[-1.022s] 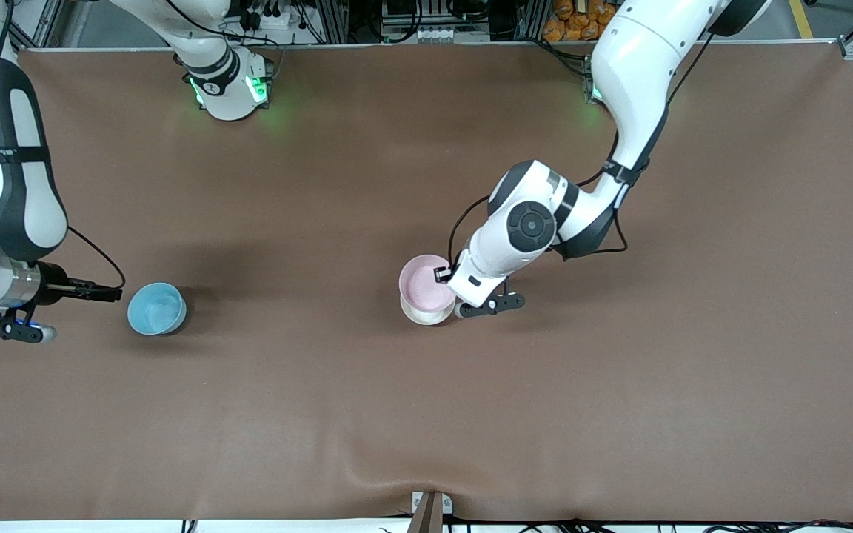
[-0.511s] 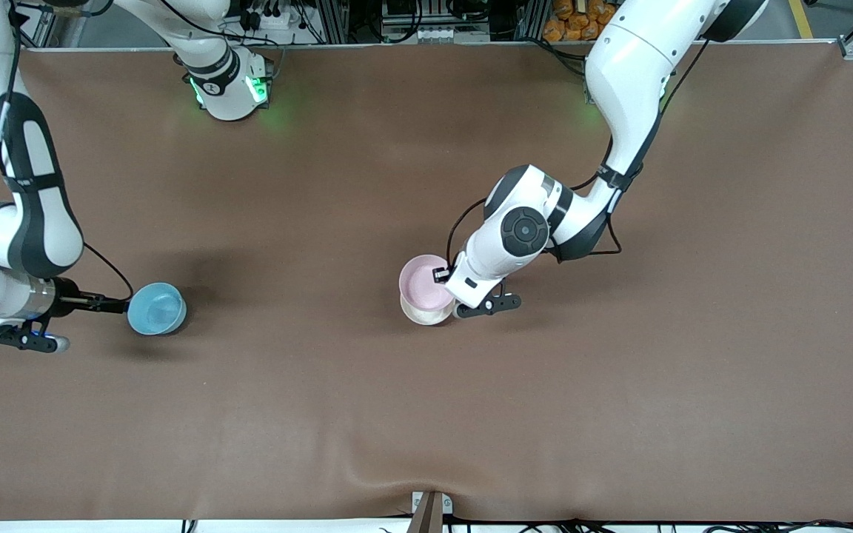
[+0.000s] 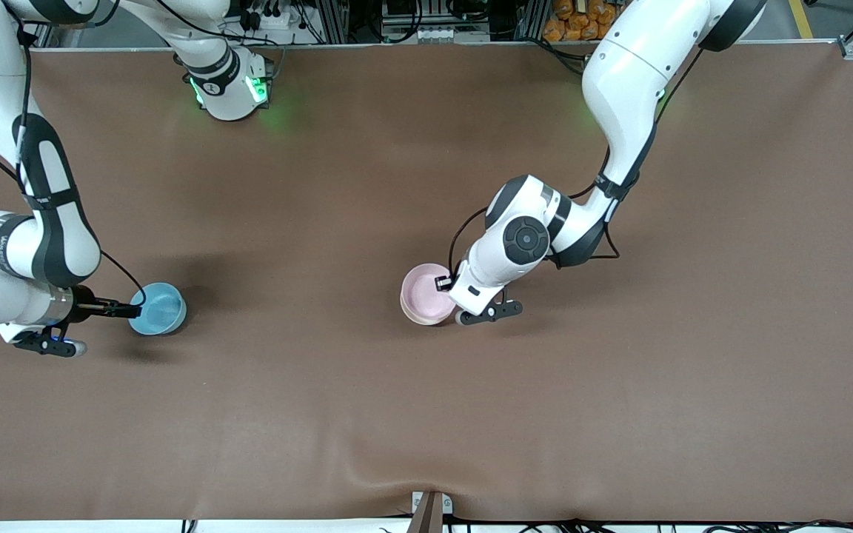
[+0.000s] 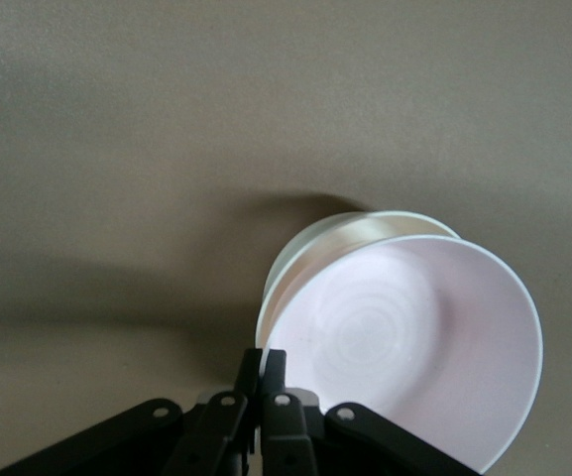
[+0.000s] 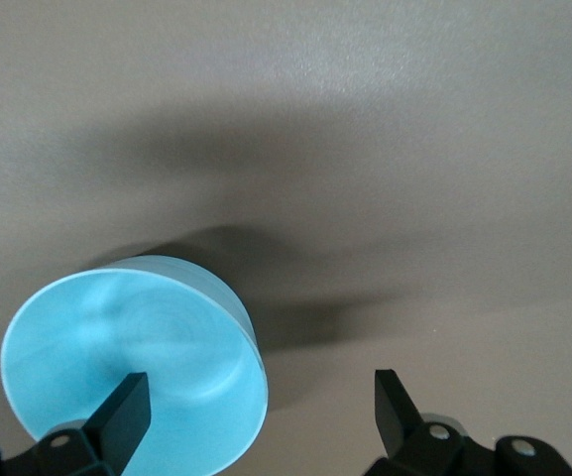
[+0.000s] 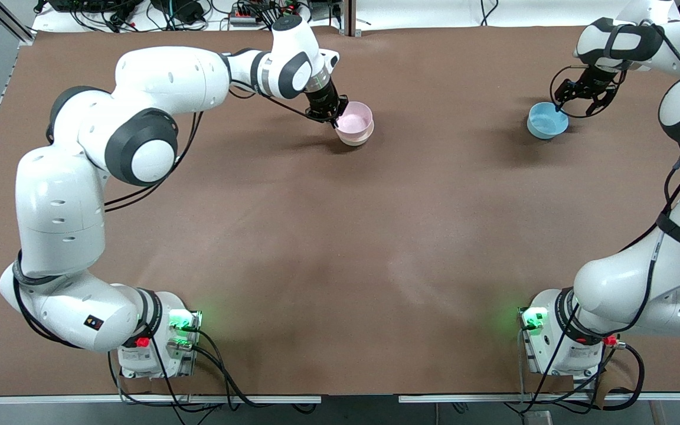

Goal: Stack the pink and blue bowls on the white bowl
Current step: 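Lower the pink bowl into the white bowl while the right gripper grasps blue, then open the left gripper and withdraw it while the right gripper lifts blue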

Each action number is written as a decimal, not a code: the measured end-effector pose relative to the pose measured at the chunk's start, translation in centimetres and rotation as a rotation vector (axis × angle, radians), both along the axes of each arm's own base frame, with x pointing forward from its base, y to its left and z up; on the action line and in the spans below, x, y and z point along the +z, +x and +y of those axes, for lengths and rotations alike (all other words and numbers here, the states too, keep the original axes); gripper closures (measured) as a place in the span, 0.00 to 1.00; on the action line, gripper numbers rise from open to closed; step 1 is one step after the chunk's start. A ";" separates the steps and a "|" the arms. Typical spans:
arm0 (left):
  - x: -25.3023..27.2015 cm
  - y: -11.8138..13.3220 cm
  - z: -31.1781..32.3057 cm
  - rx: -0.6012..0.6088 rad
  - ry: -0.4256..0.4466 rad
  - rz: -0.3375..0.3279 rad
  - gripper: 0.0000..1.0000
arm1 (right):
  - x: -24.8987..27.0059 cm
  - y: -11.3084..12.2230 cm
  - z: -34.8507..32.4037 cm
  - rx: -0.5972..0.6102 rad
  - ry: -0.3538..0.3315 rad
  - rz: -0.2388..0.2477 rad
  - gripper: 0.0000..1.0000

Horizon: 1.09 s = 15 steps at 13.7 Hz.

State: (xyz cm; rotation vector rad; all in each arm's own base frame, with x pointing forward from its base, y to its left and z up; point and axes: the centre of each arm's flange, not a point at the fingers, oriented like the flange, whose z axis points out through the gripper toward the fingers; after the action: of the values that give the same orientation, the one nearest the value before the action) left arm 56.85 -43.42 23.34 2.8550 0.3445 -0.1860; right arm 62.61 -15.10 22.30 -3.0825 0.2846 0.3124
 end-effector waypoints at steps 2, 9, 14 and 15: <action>0.0 0.1 0.0 0.001 0.000 -0.001 0.97 | -0.8 -0.3 0.1 0.001 0.004 0.013 0.00; -0.9 0.1 -0.5 0.014 -0.021 -0.025 0.87 | -2.1 -0.6 0.2 0.001 0.009 0.034 0.31; 6.7 3.0 0.1 0.038 -0.062 -0.107 0.35 | -2.0 -0.6 -0.1 -0.003 0.009 0.034 0.88; 10.0 4.1 1.9 0.053 -0.054 -0.126 0.26 | -1.7 -0.5 -0.1 -0.006 0.014 0.029 0.97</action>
State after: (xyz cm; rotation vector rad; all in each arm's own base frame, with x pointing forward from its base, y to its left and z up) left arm 60.93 -41.53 33.38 2.7846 0.3822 -0.0046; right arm 62.10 -15.18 20.56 -3.0652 0.2917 0.3573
